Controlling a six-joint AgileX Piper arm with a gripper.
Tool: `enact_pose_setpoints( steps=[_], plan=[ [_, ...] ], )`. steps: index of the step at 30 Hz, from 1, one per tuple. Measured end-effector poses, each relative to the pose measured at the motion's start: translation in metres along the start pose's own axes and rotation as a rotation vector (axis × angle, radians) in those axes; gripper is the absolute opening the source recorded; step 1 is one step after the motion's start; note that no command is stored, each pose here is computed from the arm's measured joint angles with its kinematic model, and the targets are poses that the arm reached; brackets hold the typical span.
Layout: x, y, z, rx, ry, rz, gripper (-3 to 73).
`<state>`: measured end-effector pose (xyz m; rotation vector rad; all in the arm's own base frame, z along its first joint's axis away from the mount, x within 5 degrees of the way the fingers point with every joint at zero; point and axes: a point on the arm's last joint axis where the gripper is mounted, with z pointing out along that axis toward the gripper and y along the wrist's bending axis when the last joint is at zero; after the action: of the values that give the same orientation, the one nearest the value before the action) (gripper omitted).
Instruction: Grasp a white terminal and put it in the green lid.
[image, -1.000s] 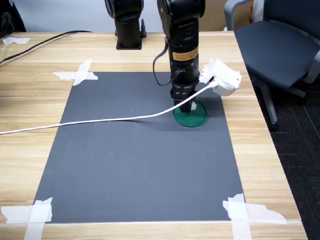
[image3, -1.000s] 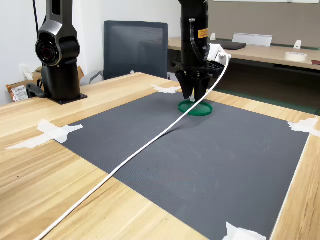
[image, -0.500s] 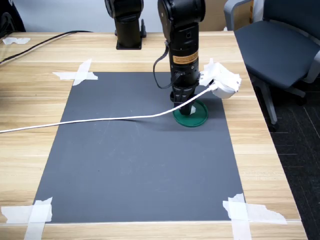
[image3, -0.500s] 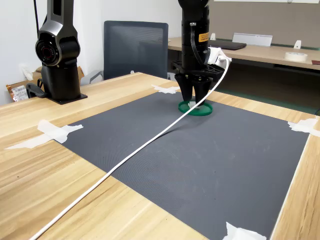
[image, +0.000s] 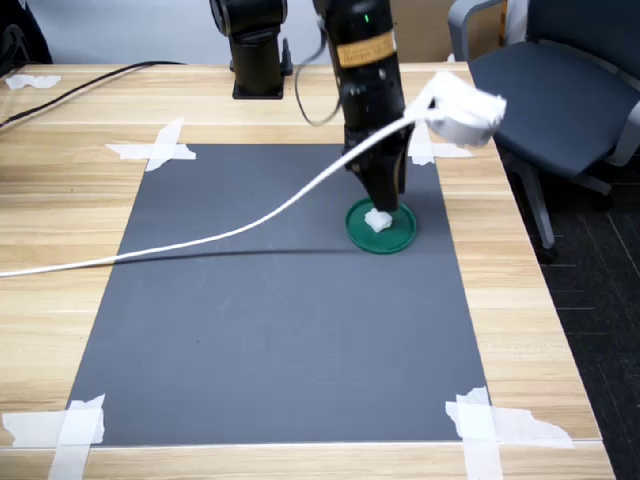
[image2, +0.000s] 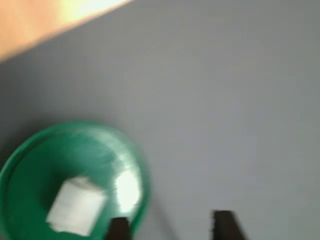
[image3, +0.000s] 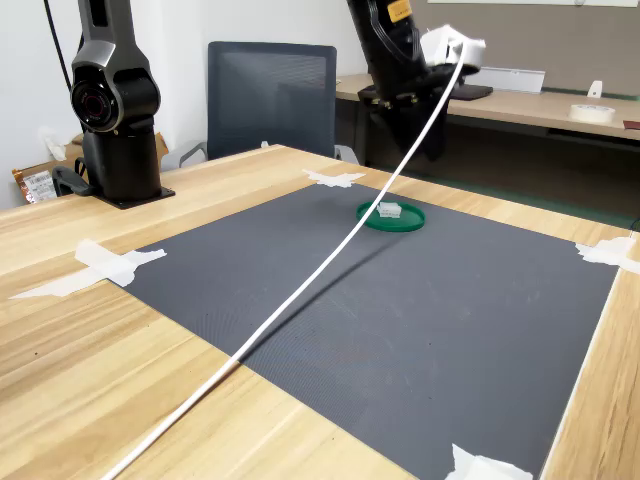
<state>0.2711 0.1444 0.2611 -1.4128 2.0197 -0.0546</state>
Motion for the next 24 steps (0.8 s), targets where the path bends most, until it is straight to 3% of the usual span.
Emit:
enact_pose_setpoints(
  steps=[5, 7, 12, 18, 24],
  plan=[
    [0.009, 0.009, -0.032, 0.088, -0.093, 0.015, 3.1],
    [0.014, 0.013, -0.044, 0.107, -0.119, 0.034, -0.4],
    [0.040, 0.014, -0.071, 0.178, -0.177, 0.200, -2.4],
    [0.073, 0.013, -0.111, 0.334, -0.262, 0.401, -2.5],
    [0.101, 0.039, -0.142, 0.452, -0.364, 0.566, -2.6]
  ],
)
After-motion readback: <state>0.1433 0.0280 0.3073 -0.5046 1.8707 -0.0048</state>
